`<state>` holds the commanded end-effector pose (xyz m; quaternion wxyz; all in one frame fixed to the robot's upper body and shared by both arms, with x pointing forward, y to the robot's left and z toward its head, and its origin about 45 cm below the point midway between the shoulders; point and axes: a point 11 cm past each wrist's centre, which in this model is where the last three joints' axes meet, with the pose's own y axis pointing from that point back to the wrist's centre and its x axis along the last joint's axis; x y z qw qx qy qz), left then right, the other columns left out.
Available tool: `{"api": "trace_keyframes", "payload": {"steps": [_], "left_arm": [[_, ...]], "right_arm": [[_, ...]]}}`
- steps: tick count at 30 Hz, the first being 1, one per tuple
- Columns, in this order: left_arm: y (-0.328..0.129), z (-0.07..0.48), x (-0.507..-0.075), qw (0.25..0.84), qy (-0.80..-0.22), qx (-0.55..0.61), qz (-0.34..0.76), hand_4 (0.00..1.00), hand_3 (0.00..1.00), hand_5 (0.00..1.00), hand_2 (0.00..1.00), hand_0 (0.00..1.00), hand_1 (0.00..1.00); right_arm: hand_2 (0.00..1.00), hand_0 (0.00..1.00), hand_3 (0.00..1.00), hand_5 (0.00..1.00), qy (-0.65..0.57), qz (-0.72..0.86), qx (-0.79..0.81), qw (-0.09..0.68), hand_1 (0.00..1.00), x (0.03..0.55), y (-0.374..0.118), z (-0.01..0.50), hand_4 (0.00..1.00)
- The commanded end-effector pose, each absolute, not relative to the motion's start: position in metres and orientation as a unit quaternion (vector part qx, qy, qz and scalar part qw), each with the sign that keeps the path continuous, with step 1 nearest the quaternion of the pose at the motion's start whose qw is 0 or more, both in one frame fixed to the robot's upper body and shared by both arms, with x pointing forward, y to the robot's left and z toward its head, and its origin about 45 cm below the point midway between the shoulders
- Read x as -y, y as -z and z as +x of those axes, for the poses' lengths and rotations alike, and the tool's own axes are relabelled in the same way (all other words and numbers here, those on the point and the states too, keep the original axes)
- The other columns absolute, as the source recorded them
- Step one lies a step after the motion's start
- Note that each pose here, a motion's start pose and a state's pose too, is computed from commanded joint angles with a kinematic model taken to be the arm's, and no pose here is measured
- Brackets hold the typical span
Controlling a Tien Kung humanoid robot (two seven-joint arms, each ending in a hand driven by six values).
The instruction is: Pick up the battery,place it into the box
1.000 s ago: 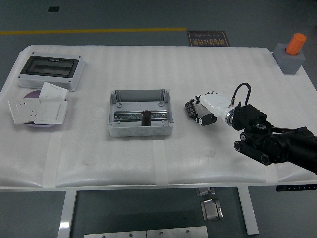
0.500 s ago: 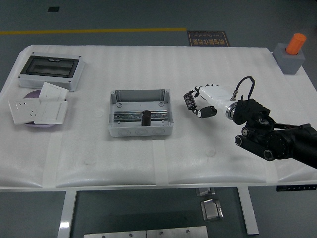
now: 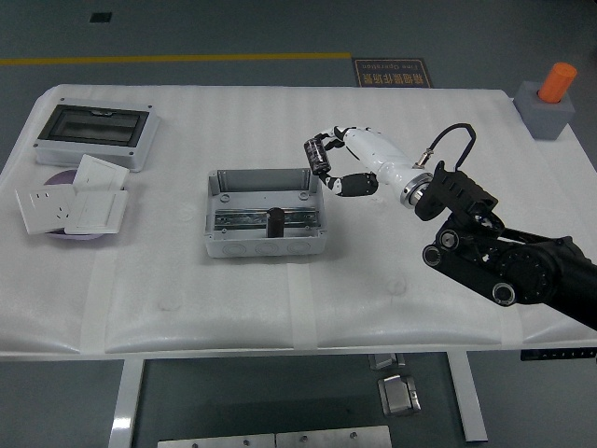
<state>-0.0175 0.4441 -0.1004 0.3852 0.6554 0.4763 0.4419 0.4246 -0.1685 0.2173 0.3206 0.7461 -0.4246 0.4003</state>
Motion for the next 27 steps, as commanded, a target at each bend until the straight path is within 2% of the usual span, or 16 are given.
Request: {"api": "trace_keyframes", "payload": {"steps": [1,2,7,8,13,14,19,20,25,27], "left_arm": [[0.1,-0.018,-0.445,0.385,-0.442,-0.476,0.656,0.549,0.531,0.152,0.416,0.615,0.63],[0.1,-0.018,-0.445,0.384,-0.442,-0.476,0.656,0.552,0.53,0.153,0.415,0.615,0.631],[0.1,-0.019,-0.445,0.383,-0.44,-0.478,0.657,0.552,0.53,0.153,0.415,0.615,0.631],[0.1,-0.019,-0.445,0.383,-0.439,-0.478,0.657,0.559,0.527,0.152,0.414,0.614,0.63],[0.1,-0.02,-0.445,0.383,-0.437,-0.479,0.658,0.559,0.527,0.152,0.414,0.614,0.63],[0.1,-0.02,-0.445,0.383,-0.436,-0.479,0.658,0.563,0.525,0.147,0.413,0.614,0.629],[0.1,-0.021,-0.445,0.382,-0.435,-0.48,0.659,0.563,0.525,0.147,0.413,0.614,0.629],[0.1,-0.021,-0.445,0.382,-0.434,-0.48,0.659,0.603,0.506,0.106,0.409,0.615,0.622],[0.1,-0.02,-0.445,0.383,-0.435,-0.48,0.659,0.603,0.506,0.106,0.409,0.615,0.622],[0.1,-0.02,-0.445,0.383,-0.435,-0.479,0.659,0.597,0.502,0.114,0.406,0.615,0.622]], "right_arm": [[0.706,0.952,0.719,0.204,-0.395,0.751,0.421,0.32,0.752,0.164,-0.215,0.422,0.525],[0.709,0.951,0.719,0.241,-0.391,0.755,0.419,0.32,0.752,0.16,-0.212,0.421,0.576],[0.709,0.951,0.719,0.241,-0.367,0.765,0.419,0.322,0.752,0.153,-0.196,0.415,0.576],[0.751,0.986,0.829,0.432,-0.364,0.766,0.421,0.321,0.794,0.152,-0.194,0.415,0.815],[0.751,0.986,0.829,0.432,-0.362,0.767,0.422,0.322,0.794,0.151,-0.191,0.414,0.815],[0.789,0.998,0.91,0.541,-0.362,0.766,0.421,0.322,0.83,0.152,-0.19,0.414,0.939],[0.789,0.998,0.91,0.541,-0.364,0.765,0.42,0.325,0.83,0.154,-0.189,0.414,0.939],[0.792,0.998,0.948,0.592,-0.363,0.765,0.42,0.326,0.835,0.154,-0.189,0.414,0.998],[0.792,0.998,0.948,0.592,-0.359,0.764,0.426,0.326,0.835,0.16,-0.189,0.416,0.998],[0.793,0.998,0.959,0.629,-0.354,0.761,0.437,0.322,0.838,0.168,-0.193,0.418,0.998]]}}
